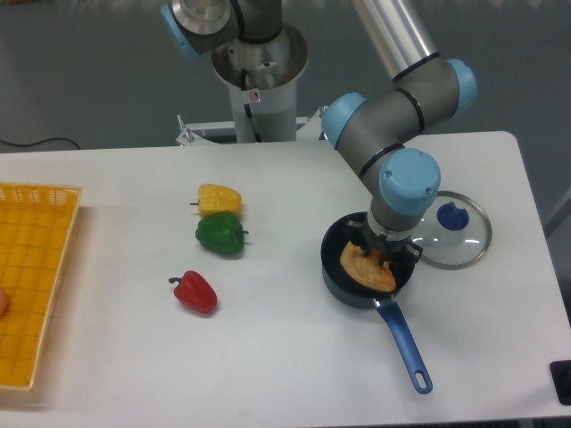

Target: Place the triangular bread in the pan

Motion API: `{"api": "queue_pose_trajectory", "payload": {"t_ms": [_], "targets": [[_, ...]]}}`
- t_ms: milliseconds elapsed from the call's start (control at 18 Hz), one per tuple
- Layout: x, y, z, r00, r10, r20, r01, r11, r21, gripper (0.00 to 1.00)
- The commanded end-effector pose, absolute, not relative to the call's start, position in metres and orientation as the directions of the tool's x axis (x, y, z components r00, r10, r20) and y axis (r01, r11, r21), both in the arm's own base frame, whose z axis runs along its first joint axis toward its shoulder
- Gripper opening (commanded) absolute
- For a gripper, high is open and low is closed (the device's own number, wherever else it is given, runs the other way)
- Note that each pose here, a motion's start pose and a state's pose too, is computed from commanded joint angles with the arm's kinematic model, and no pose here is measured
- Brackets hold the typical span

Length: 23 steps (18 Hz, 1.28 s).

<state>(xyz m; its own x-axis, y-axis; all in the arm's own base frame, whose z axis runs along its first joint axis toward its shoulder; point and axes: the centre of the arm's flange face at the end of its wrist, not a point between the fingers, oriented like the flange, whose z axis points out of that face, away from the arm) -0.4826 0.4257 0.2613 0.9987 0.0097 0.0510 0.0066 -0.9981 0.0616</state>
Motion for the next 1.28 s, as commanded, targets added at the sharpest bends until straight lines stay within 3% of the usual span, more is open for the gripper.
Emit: {"api": "queue_pose_trajectory", "payload": {"t_ms": [56, 111, 778, 1278], "targets": [[-0.483, 0.425, 0.261, 0.999, 0.010, 0.052, 0.007, -0.998, 0.060, 0.67], [-0.484, 0.424, 0.261, 0.999, 0.005, 0.049, 0.002, -0.998, 0.062, 1.00], [-0.481, 0.425, 0.263, 0.999, 0.000, 0.046, -0.003, -0.998, 0.065, 1.00], [-0.486, 0.445, 0.297, 0.999, -0.026, -0.031, -0.026, -1.000, 0.009, 1.00]]}}
